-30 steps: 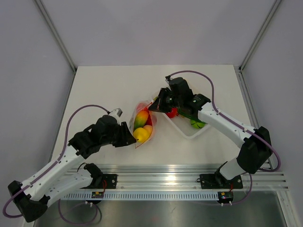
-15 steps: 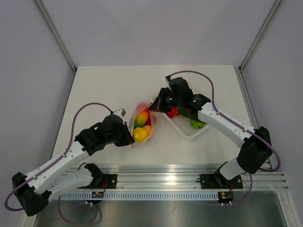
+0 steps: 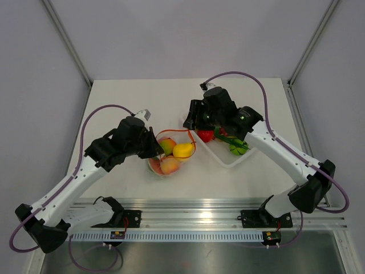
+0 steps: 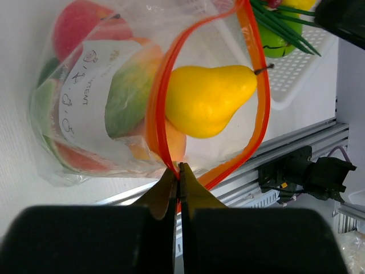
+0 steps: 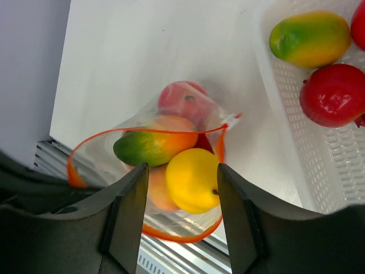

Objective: Place the food in the zip-top bag and seal the zipper
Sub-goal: Adjust the zipper food storage bag at the center of the board.

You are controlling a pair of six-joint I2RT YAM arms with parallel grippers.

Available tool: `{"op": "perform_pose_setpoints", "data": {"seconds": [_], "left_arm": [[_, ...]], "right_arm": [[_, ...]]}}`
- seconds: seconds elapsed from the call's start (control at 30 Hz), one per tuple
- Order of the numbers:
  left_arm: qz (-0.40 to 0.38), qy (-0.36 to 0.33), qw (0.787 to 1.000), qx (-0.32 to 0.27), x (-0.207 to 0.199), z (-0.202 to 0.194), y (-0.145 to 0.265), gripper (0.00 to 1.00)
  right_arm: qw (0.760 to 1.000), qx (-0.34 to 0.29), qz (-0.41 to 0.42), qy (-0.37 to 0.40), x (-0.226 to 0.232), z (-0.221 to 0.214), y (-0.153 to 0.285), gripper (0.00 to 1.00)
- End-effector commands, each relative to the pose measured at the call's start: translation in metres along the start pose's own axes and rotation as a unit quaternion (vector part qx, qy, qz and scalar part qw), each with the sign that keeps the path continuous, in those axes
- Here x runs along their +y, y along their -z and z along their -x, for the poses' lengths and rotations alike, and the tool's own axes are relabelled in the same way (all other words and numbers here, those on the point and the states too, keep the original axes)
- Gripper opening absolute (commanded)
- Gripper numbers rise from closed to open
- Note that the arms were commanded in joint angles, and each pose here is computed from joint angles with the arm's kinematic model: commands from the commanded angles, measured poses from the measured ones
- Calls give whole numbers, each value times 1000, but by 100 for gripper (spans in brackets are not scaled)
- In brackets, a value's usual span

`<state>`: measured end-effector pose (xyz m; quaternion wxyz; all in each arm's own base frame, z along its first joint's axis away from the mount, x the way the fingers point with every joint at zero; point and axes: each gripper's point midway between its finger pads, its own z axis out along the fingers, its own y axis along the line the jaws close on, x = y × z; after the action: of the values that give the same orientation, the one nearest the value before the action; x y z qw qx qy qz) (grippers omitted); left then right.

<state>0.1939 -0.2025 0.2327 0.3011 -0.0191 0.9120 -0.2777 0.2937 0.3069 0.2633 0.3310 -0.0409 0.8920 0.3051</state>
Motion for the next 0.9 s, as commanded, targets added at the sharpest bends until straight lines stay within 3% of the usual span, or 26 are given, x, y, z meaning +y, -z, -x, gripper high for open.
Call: {"op": "perform_pose_setpoints", "data": {"seconds": [0.0, 0.2, 0.4, 0.73, 0.83, 0.87], "left_arm": [[-45, -8, 999, 23, -12, -4, -5, 0], [-61, -1, 998, 18, -9, -1, -2, 0], [-62, -8, 998, 24, -5, -4, 2, 0], [-69, -10, 997, 20, -5, -3, 4, 0], [-68, -12, 997, 18, -5, -2, 6, 0], [-68, -16, 997, 14, -5, 0, 8, 0]], "right_arm": [[995, -47, -29, 84, 13, 15, 37, 58], [995, -9, -33, 94, 10, -20, 18, 50], [991, -12, -83, 108, -9, -11, 17, 49], [989, 84, -61, 108, -25, -47, -33, 48], [989, 81, -74, 97, -31, -44, -40, 28], [991, 70, -71, 93, -29, -38, -38, 8]]}}
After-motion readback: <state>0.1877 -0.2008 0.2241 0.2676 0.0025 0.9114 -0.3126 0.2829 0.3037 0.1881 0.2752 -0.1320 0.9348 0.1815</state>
